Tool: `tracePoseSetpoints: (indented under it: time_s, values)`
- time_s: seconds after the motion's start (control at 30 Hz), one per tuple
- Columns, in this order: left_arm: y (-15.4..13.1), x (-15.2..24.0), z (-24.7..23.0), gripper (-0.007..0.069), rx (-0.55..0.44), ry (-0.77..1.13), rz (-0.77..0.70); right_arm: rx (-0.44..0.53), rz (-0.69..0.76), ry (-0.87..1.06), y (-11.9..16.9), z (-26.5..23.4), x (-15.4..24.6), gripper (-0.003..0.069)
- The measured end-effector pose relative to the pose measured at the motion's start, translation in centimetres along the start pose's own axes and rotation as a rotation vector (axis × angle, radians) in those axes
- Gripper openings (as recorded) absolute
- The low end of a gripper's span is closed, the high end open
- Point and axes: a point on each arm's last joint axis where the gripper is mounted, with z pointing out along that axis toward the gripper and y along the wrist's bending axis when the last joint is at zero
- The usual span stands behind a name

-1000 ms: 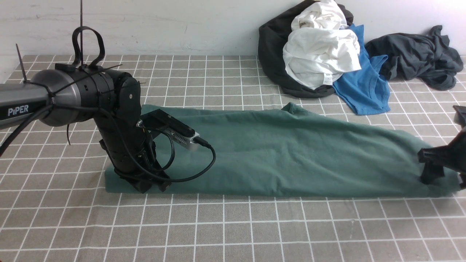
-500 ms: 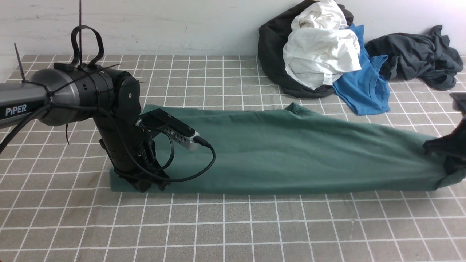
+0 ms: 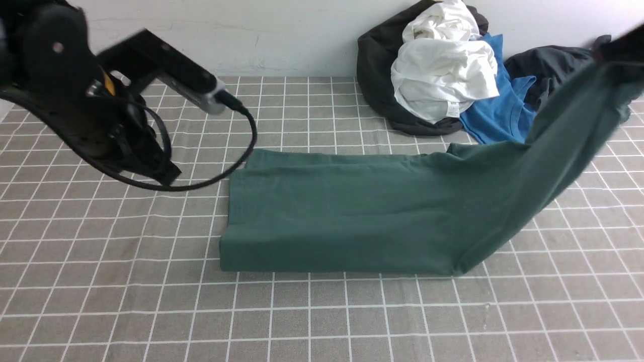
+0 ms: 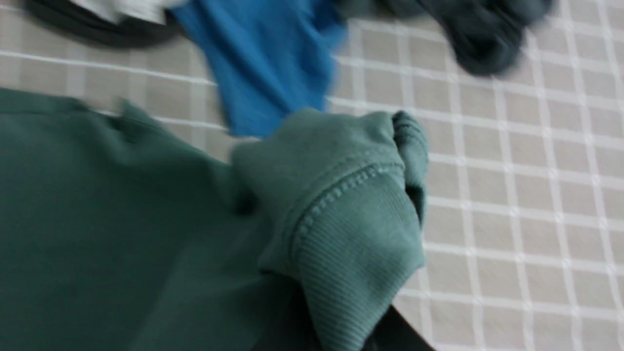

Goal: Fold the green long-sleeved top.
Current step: Use the right arm to drag the right edge of the fabric to the left and folds it over the left edge

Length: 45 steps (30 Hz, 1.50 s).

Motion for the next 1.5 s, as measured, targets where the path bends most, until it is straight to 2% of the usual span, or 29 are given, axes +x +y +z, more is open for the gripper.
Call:
tracePoseSetpoints:
  time_s: [0.07, 0.13, 0.17, 0.2, 0.23, 0.27, 0.33, 0.5, 0.67, 0.83, 0.87, 0.9, 0.93, 0.97, 1.0, 1.07, 1.13, 1.17, 1.27, 1.33, 1.5]
  values:
    - [0.4, 0.6, -3.4, -0.0007, -0.035, -0.076, -0.043, -0.134, -0.114, -0.058, 5.5, -0.5, -2.0, 0.0013]
    - [0.4, 0.9, -4.5, -0.0007, -0.042, -0.096, -0.059, -0.193, -0.163, -0.068, 8.2, -0.1, -2.5, 0.0012]
    - [0.5, 1.5, -6.6, -0.0007, -0.056, -0.134, -0.076, -0.269, -0.233, -0.083, 12.3, 0.7, -3.1, 0.0012]
    - [0.5, 1.6, -6.8, -0.0007, -0.057, -0.135, -0.077, -0.275, -0.242, -0.084, 12.8, 0.8, -3.1, 0.0012]
    - [0.6, 1.9, -7.5, -0.0007, -0.062, -0.149, -0.081, -0.305, -0.266, -0.086, 14.5, 1.4, -3.2, 0.0012]
    - [0.5, 2.5, -8.8, -0.0007, -0.068, -0.165, -0.096, -0.351, -0.304, -0.083, 17.5, 2.5, -3.2, 0.0012]
    - [0.5, 3.3, -10.1, -0.0007, -0.071, -0.175, -0.116, -0.41, -0.348, -0.078, 21.7, 4.4, -2.9, 0.0012]
    - [0.3, 4.8, -11.8, -0.0007, -0.068, -0.144, -0.144, -0.521, -0.367, -0.053, 28.9, 8.6, -1.6, 0.0012]
    - [0.1, 5.8, -12.1, -0.0007, -0.051, -0.067, -0.153, -0.597, -0.351, -0.009, 33.4, 11.9, 0.0, 0.002]
    - [-0.1, 6.2, -12.0, -0.0007, -0.041, -0.028, -0.155, -0.649, -0.306, 0.008, 34.7, 12.9, 0.2, 0.0111]
    - [-0.1, 6.2, -12.0, -0.0007, -0.04, -0.027, -0.156, -0.659, -0.298, 0.005, 34.7, 12.7, 0.0, 0.0169]
    - [-0.1, 6.2, -12.0, -0.0007, -0.04, -0.027, -0.156, -0.662, -0.297, 0.005, 34.7, 12.6, -0.1, 0.0188]
    - [-0.1, 6.2, -12.0, -0.0007, -0.04, -0.027, -0.156, -0.674, -0.299, 0.003, 34.6, 11.8, -0.7, 0.0277]
    - [-0.1, 6.2, -12.0, -0.0007, -0.04, -0.027, -0.156, -0.677, -0.306, 0.008, 34.5, 11.4, -1.0, 0.0316]
    - [-0.1, 6.2, -12.0, -0.0007, -0.04, -0.027, -0.156, -0.678, -0.308, 0.002, 34.4, 11.1, -1.3, 0.0326]
    - [-0.1, 6.2, -12.1, -0.0007, -0.04, -0.03, -0.156, -0.666, -0.34, 0.013, 33.4, 9.8, -2.4, 0.0445]
    - [-0.1, 6.4, -12.2, -0.0007, -0.04, -0.032, -0.157, -0.62, -0.378, 0.029, 32.3, 9.2, -3.0, 0.0496]
    - [-0.2, 6.5, -12.3, -0.0007, -0.04, -0.033, -0.157, -0.613, -0.381, 0.038, 32.1, 9.2, -3.1, 0.05]
    - [-0.5, 7.5, -12.7, -0.0007, -0.038, -0.042, -0.16, -0.488, -0.412, 0.08, 29.8, 9.6, -3.5, 0.0529]
    - [-0.7, 8.1, -12.7, -0.0007, -0.035, -0.041, -0.16, -0.449, -0.407, 0.094, 29.4, 10.3, -3.4, 0.0529]
    - [-1.4, 10.0, -12.3, -0.0007, -0.026, -0.02, -0.158, -0.426, -0.383, 0.179, 30.4, 13.9, -1.6, 0.0519]
